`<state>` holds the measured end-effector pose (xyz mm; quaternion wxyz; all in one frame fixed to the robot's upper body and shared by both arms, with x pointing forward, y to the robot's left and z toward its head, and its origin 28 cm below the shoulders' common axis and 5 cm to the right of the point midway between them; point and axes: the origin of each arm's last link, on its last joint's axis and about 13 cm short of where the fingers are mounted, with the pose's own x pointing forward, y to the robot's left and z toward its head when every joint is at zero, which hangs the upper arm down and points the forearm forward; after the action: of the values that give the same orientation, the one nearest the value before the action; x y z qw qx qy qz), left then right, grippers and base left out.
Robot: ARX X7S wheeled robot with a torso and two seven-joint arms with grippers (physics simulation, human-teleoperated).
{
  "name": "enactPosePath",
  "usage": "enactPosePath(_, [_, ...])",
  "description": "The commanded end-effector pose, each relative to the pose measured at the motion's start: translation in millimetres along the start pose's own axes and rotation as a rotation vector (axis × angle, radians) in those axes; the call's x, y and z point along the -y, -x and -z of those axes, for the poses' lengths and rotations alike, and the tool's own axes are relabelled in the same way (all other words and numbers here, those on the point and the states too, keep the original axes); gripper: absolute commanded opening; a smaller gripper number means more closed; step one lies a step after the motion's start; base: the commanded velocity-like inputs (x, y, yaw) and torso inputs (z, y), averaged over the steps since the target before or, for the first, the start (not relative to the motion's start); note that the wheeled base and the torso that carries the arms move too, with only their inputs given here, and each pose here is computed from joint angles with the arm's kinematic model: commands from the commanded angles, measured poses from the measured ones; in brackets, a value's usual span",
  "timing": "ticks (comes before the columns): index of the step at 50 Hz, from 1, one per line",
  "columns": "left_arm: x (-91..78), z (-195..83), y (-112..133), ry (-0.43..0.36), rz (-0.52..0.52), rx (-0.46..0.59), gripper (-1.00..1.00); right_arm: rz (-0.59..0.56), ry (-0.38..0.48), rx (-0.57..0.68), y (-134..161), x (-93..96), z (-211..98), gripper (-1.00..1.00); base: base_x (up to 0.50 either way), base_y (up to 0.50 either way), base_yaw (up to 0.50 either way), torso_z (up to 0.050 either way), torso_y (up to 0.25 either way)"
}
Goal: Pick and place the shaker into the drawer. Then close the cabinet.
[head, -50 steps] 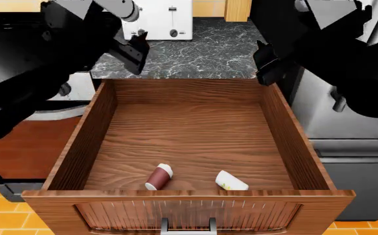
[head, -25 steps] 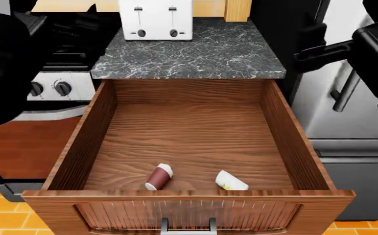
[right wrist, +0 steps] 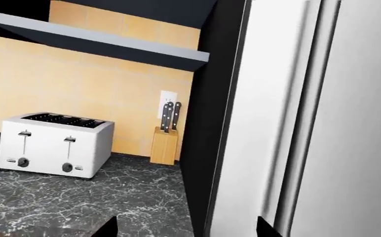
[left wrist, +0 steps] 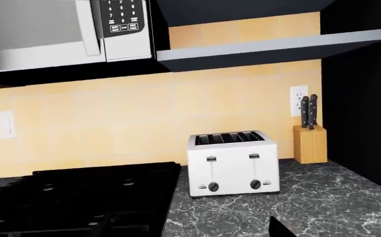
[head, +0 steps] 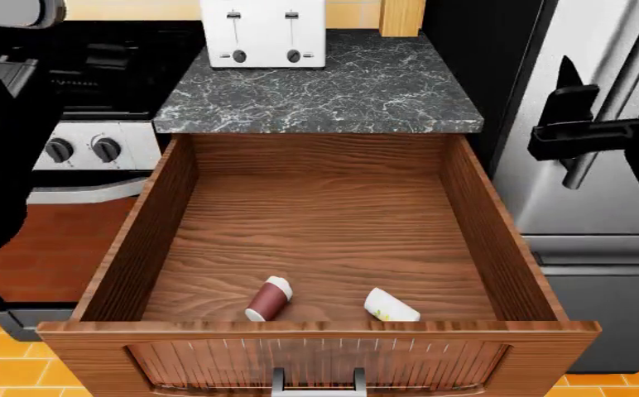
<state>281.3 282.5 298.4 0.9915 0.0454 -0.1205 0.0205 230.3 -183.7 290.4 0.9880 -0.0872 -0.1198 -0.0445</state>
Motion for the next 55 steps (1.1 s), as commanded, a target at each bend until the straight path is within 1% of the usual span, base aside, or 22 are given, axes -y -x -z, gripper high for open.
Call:
enactPosePath(1, [-0.7,14.0,10.7,0.021,-0.026,-0.022,1.00,0.030,-0.018,-0.025,12.8,-2.1,14.8,1.00,0.00,0.00,0.00,0.000,0.000])
enactPosePath(9, [0.8,25.2,13.3,0.017,-0.023,-0.046,1.00,0.032,-0.011,-0.031,17.3,-4.3,21.2,1.00,0.00,0.00,0.00,0.000,0.000])
enactPosePath(16, [1.7,28.3,14.1,0.009,-0.013,-0.057,1.00,0.048,-0.013,-0.024,17.3,-4.0,24.4,1.00,0.00,0.00,0.00,0.000,0.000])
enactPosePath(24, [2.7,37.0,15.2,0.014,-0.018,-0.072,1.00,0.055,-0.006,-0.029,16.9,-5.8,32.9,1.00,0.00,0.19,0.00,0.000,0.000])
enactPosePath(31, [2.1,43.2,14.5,0.012,-0.023,-0.084,1.00,0.060,-0.005,-0.034,16.5,-6.2,34.1,1.00,0.00,0.48,0.00,0.000,0.000])
enactPosePath(40, [-0.2,37.4,14.5,0.022,-0.035,-0.065,1.00,0.050,-0.003,-0.036,16.0,-8.1,33.1,1.00,0.00,0.48,0.00,0.000,0.000])
enactPosePath(55, [-1.1,37.5,16.4,0.026,-0.038,-0.064,1.00,0.059,-0.005,-0.037,16.8,-7.3,33.4,1.00,0.00,0.45,0.00,0.000,0.000])
